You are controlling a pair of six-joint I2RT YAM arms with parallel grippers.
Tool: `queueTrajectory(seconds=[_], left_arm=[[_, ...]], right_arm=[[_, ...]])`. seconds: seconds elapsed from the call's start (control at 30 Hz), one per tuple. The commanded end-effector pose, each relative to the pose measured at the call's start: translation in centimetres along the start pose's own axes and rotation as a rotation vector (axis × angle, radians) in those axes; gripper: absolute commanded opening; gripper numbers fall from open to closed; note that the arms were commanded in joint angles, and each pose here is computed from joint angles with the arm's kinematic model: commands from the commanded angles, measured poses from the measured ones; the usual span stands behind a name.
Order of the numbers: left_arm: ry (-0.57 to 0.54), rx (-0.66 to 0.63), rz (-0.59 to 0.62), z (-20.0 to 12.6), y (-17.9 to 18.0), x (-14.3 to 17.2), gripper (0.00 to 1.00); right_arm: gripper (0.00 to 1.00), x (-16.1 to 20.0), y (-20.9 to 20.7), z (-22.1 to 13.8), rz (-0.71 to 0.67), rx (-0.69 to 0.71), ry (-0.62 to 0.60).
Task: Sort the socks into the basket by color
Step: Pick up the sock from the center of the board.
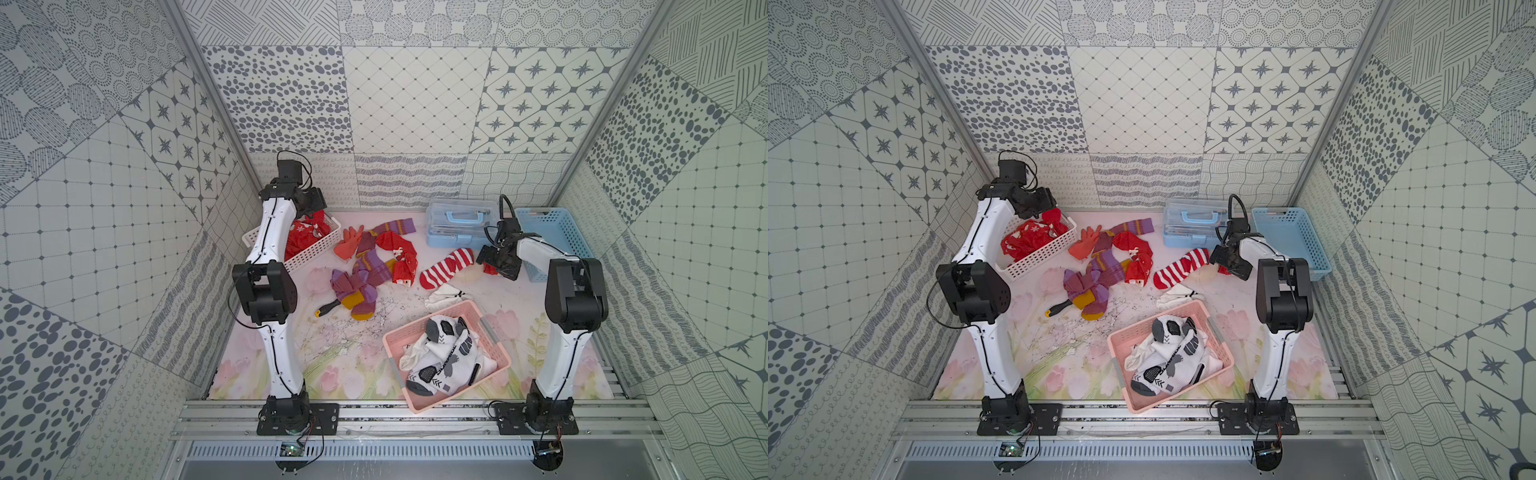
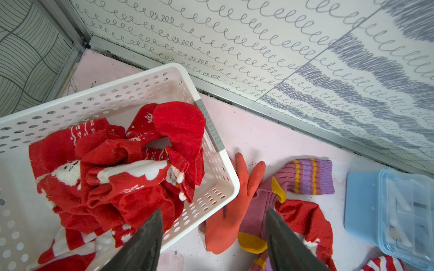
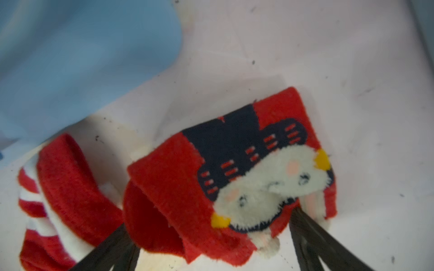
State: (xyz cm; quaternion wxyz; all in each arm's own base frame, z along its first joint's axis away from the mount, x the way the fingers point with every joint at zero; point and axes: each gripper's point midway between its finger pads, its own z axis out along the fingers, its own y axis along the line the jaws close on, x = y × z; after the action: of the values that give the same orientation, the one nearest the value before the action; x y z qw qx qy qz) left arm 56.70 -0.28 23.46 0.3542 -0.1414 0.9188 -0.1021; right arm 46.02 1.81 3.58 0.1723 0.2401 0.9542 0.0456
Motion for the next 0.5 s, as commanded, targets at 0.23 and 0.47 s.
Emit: queueTrajectory(seconds=[0.23,0.47], left_arm=[[-0.035,0.064,0.031,-2.6,-1.9,0.4,0.69],[-0.035,0.086,0.040,-3.5,-2.6,1.2,0.69]], right_arm=[[0.76,0.2,-0.8,2.7,0.042,0.012,0.020],[0.41,1.2,-1.1,2.9,0.049,0.005,0.038]])
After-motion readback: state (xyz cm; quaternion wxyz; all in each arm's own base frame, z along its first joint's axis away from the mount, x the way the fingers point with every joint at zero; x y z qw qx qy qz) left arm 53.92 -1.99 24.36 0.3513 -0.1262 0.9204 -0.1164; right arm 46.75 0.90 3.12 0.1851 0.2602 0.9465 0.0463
